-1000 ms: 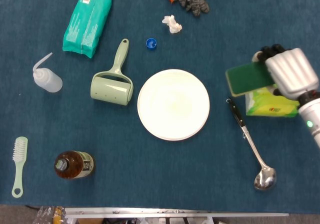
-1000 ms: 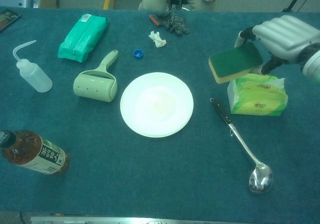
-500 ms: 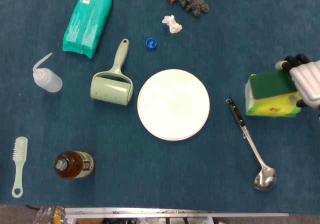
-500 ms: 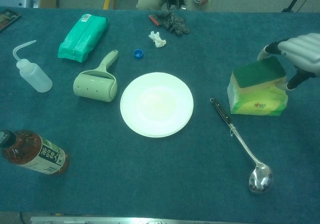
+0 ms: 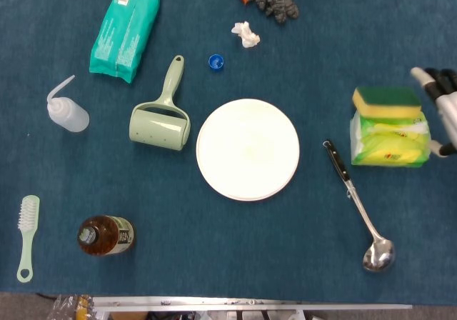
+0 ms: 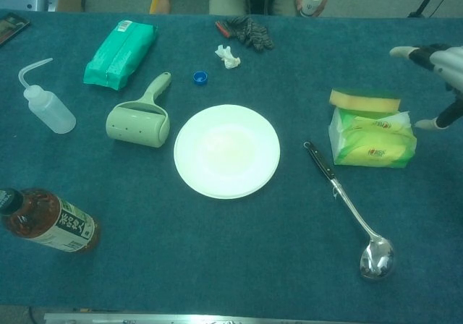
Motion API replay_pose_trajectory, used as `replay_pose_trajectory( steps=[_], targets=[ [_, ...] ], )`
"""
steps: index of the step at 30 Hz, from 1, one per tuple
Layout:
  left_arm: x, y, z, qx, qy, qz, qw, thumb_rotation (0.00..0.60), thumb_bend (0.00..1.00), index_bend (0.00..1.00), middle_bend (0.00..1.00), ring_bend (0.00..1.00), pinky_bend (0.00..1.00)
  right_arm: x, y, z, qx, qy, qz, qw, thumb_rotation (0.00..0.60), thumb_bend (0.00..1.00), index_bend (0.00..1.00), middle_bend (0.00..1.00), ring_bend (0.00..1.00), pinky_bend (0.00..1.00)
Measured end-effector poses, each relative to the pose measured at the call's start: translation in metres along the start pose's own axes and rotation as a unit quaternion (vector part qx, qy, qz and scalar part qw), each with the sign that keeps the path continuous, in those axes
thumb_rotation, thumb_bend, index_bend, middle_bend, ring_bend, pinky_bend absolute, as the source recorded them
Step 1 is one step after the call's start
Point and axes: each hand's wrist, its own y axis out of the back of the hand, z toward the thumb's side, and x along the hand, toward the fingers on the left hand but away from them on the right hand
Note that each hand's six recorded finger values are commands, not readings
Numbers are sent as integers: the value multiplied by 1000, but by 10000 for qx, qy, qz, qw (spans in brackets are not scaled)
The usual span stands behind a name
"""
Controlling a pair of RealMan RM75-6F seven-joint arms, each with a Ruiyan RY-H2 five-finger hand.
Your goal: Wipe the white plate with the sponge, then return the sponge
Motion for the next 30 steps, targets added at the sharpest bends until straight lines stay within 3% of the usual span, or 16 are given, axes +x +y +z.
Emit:
replay_pose_trajectory(
  steps=[7,15,30],
  targets=[
    [4,-1,2,36,-32,-47,10000,600,366,278,165,38,22,24,3,-30,-95,-588,-306,9978,600,159,0,115,85,424],
    [9,-1,12,72,-140,-38,9999,600,366,278,165,38,22,66,-1,-66,-271,-1294,-670,9890,600,158,5,120,85,424],
    [8,1,27,58,-293,29,9995,600,366,278,165,38,22,117,11,-68,-392,-1421,-1316,9803,600,158,12,120,85,424]
  ],
)
